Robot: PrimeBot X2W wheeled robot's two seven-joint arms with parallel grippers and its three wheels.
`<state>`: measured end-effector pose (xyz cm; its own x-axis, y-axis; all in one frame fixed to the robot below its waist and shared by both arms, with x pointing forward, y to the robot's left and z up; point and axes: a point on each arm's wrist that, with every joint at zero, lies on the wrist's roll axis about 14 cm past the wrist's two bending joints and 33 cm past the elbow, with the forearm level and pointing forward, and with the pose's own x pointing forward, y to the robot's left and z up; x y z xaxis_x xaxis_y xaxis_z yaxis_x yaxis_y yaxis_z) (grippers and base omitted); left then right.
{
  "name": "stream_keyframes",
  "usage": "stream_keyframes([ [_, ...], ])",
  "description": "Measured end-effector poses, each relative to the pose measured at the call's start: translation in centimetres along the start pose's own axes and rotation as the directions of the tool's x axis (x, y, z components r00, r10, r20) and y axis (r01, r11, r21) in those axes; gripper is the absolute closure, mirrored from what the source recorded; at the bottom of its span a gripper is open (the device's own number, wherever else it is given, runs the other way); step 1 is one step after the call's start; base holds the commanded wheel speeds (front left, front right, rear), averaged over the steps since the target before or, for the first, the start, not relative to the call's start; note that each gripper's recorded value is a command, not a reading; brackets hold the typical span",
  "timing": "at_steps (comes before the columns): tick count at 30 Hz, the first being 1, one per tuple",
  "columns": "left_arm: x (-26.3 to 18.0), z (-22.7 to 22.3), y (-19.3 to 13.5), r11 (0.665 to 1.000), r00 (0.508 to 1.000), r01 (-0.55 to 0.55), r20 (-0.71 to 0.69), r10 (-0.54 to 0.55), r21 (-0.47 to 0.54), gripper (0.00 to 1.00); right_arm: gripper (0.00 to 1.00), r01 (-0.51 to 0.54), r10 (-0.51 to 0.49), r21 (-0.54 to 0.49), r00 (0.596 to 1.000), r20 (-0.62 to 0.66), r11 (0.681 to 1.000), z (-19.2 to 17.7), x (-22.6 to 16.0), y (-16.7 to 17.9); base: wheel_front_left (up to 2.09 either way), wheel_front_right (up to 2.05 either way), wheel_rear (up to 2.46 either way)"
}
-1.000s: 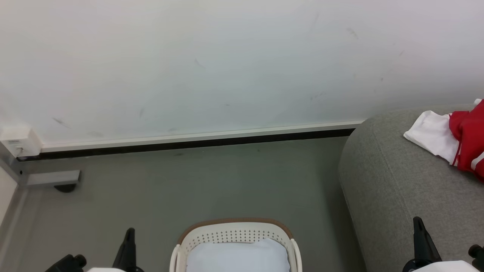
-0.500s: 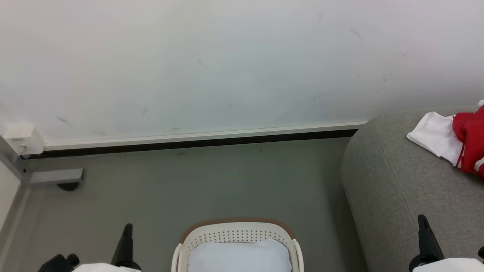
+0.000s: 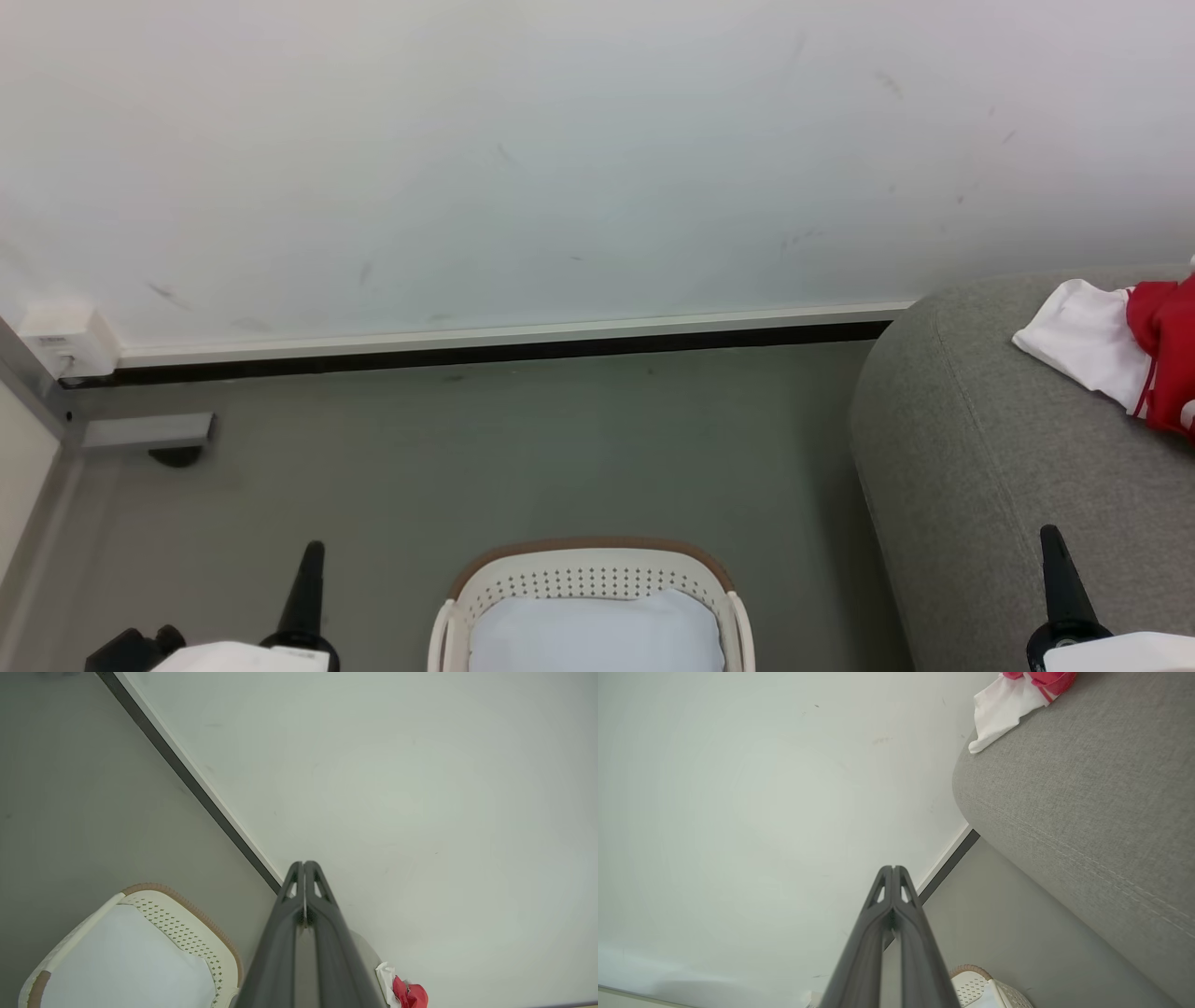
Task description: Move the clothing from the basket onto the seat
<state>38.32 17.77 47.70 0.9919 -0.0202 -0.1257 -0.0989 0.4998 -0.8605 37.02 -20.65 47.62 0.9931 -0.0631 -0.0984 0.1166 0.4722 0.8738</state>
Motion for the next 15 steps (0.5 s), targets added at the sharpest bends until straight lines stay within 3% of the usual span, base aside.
stream_keyframes([
  [15,0.08,0.77,-0.2,0.987,1.0,0.017,0.01,-0.015,-0.158,1.0,1.0,-0.022,0.023,0.146,1.0,-0.006,0.989,0.19,0.46,0.78,0.0,0.0,0.0],
])
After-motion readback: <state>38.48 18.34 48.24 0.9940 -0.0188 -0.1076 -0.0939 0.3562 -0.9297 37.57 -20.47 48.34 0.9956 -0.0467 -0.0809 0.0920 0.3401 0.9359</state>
